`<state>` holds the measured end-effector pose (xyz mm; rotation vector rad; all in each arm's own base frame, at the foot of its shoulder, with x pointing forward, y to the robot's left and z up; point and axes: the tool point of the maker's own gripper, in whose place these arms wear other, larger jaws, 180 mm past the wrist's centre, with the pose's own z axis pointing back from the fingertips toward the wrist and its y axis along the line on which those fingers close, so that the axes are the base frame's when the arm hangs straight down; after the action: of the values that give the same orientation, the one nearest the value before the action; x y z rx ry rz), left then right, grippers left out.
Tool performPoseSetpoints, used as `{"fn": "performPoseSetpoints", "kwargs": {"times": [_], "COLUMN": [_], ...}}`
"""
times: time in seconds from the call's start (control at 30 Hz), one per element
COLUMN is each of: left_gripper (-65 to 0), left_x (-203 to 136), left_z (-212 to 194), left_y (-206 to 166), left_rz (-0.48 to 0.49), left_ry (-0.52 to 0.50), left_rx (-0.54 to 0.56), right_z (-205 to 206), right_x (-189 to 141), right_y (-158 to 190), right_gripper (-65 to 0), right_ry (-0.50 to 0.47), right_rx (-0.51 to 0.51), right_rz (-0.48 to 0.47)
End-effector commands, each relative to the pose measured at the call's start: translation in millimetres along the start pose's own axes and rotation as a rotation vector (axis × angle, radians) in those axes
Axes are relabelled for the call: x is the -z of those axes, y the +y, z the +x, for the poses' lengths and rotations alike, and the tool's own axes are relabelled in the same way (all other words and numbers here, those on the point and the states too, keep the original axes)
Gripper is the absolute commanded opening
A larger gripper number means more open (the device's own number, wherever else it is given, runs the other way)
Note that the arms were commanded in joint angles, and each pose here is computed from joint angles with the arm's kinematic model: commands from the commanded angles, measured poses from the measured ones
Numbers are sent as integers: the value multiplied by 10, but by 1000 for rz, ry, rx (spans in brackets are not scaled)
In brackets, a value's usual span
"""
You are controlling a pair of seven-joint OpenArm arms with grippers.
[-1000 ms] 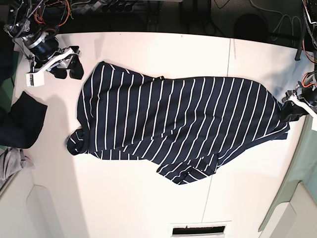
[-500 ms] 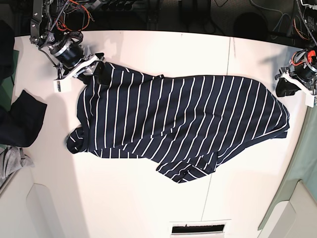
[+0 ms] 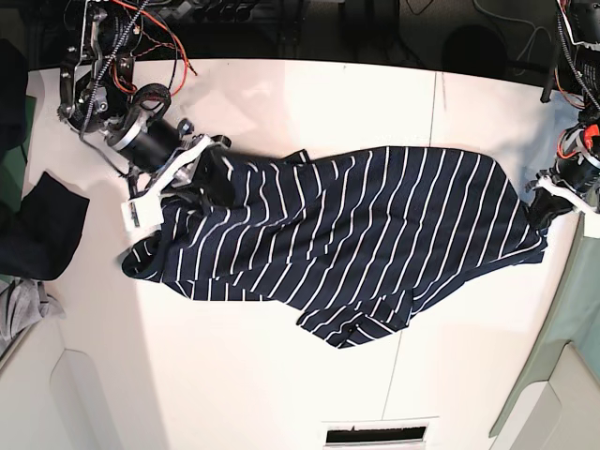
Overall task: Layout the t-shirt on the table in an organized manner, then fold the t-shirt properly
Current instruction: 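Grasp the shirt corner with the right gripper and drag it inward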
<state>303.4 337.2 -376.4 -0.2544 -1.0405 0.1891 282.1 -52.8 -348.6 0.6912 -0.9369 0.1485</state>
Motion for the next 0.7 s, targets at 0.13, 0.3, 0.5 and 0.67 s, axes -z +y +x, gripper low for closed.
{"fn": "performPoseSetpoints", "kwargs": {"times": [0.13,0.3,0.5,0.67], "left_gripper": [-650,-650,-650,-650], "left_x": [6,19,53,53], "left_z": [334,351,254,126], "left_y": [5,-3,-60,-53], "left_rz": [-12,-14,-23,-17], "left_ry": [-65,-64,-48,11], "left_rx": [35,36,15,22], "right_z": [909,1197,995,638], "right_x": [-30,467,1211,1256], "right_y": [-92,-262,-605,-637], "right_gripper": [-650,-445,-303,-303], "right_ry": [-208,-202,-29,95], "right_rx": [-179,-155,-71,-27], "right_rz": [-86,-89,-149,-142]}}
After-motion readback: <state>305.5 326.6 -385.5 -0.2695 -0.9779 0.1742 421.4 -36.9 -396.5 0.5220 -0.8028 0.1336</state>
